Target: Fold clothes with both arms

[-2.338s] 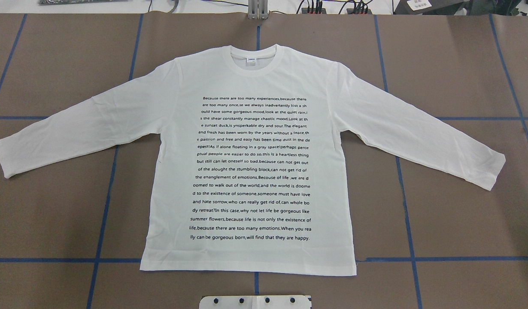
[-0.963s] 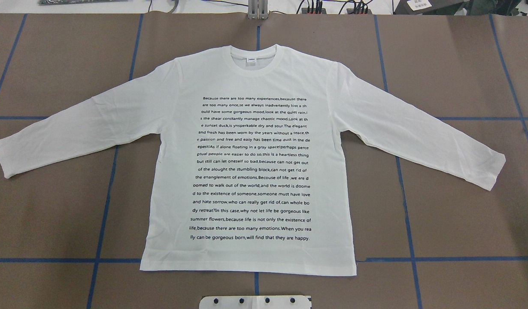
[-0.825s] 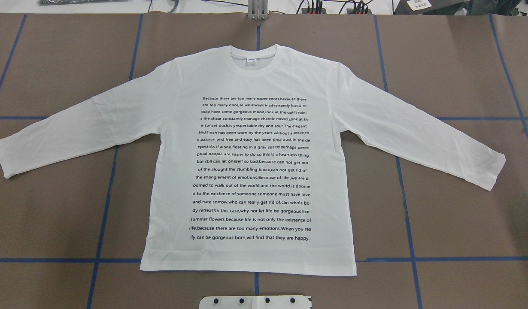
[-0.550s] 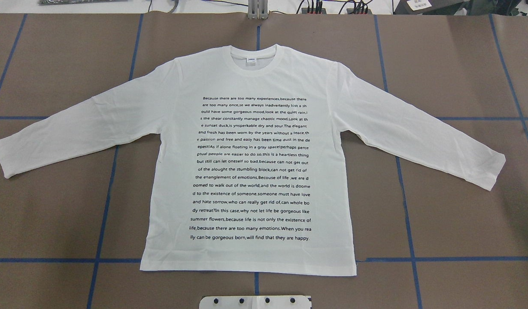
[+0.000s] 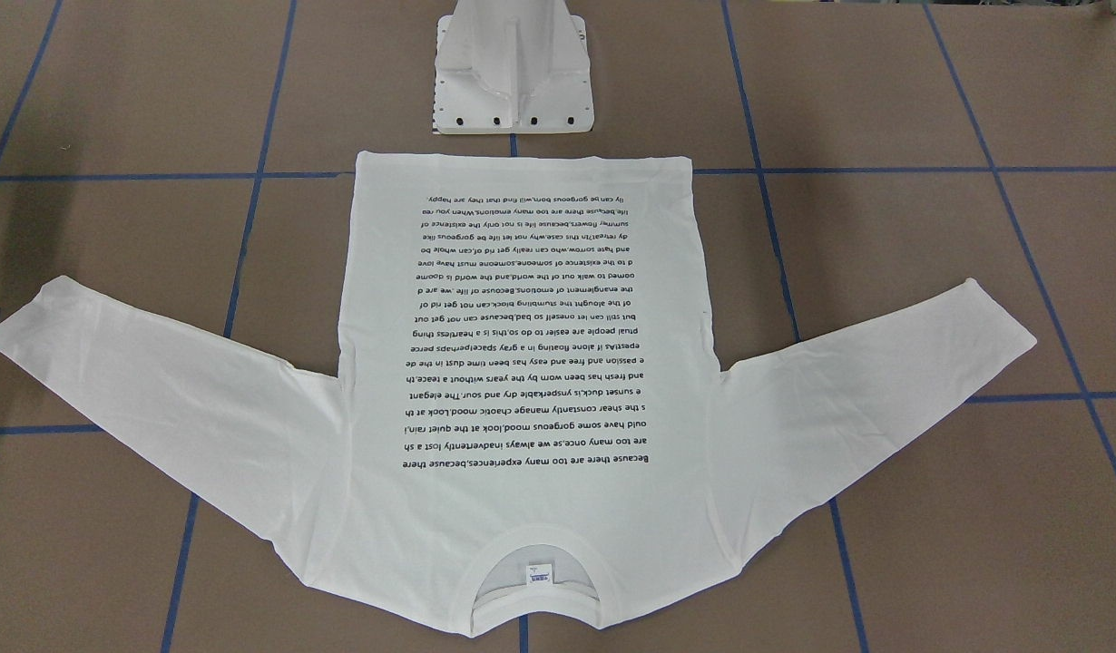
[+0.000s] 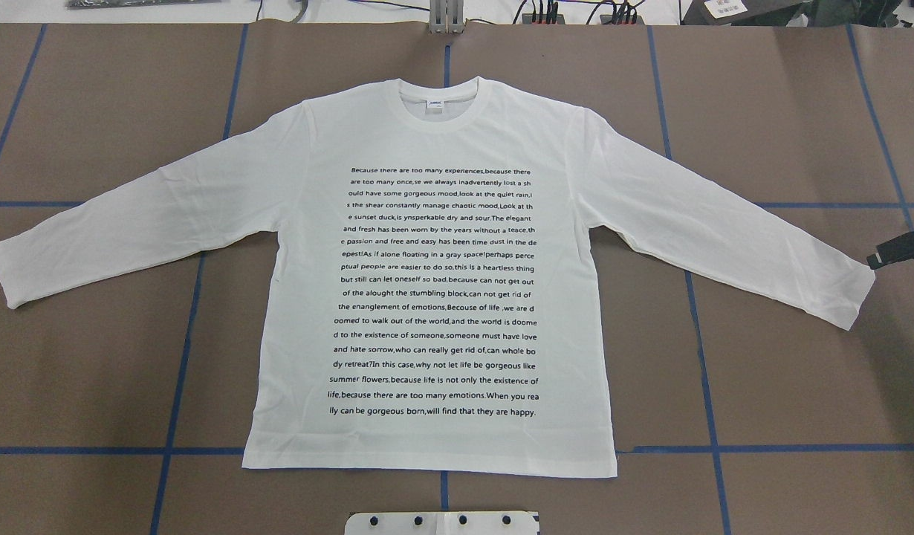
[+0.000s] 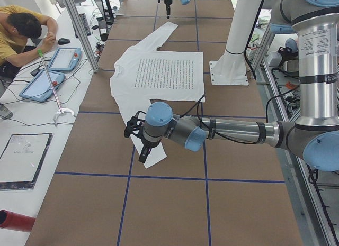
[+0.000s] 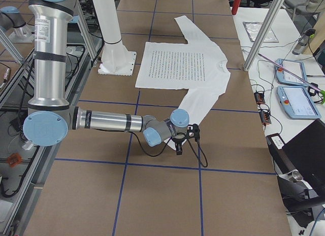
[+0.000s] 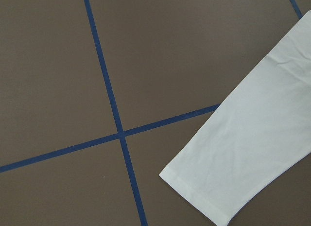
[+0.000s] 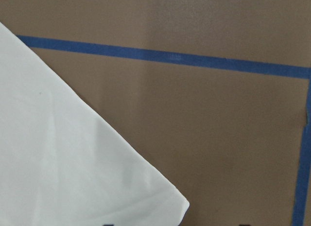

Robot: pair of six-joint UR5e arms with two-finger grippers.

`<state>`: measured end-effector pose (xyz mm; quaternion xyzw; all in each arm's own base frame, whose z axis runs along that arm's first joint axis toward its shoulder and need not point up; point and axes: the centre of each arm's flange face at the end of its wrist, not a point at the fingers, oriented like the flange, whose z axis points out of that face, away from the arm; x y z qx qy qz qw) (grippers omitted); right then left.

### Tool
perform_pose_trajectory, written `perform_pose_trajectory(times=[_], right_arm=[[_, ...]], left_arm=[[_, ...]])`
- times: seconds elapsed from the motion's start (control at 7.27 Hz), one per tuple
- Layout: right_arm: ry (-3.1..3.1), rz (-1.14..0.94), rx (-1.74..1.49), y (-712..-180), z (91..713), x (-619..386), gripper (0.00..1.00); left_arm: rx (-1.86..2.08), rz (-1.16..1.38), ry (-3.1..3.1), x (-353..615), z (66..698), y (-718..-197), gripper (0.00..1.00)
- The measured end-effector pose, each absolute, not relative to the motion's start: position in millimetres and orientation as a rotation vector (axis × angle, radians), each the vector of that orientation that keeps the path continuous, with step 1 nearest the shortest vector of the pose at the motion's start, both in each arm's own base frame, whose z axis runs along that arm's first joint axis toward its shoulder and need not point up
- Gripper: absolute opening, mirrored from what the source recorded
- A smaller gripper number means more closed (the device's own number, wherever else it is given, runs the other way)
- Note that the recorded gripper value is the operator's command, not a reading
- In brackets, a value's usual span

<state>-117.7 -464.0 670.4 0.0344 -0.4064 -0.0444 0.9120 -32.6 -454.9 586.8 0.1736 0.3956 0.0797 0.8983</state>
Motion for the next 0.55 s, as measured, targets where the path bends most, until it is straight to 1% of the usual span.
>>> perform_pose_trajectory(times=[0.14,0.41,0.55], right_arm=[[-0.845,-0.084,0.043,-461,674,-126,0.88],[-0.851,-0.090,0.009,-460,680,-141,0.81],[-0.849,-0.090,-0.001,-461,683,-144,0.80]], left_arm=[[0.359,0.165,0.817,-33,587,-455,1.00],[0.359,0.165,0.816,-33,588,-454,1.00],[0.359,0.165,0.816,-33,588,-454,1.00]])
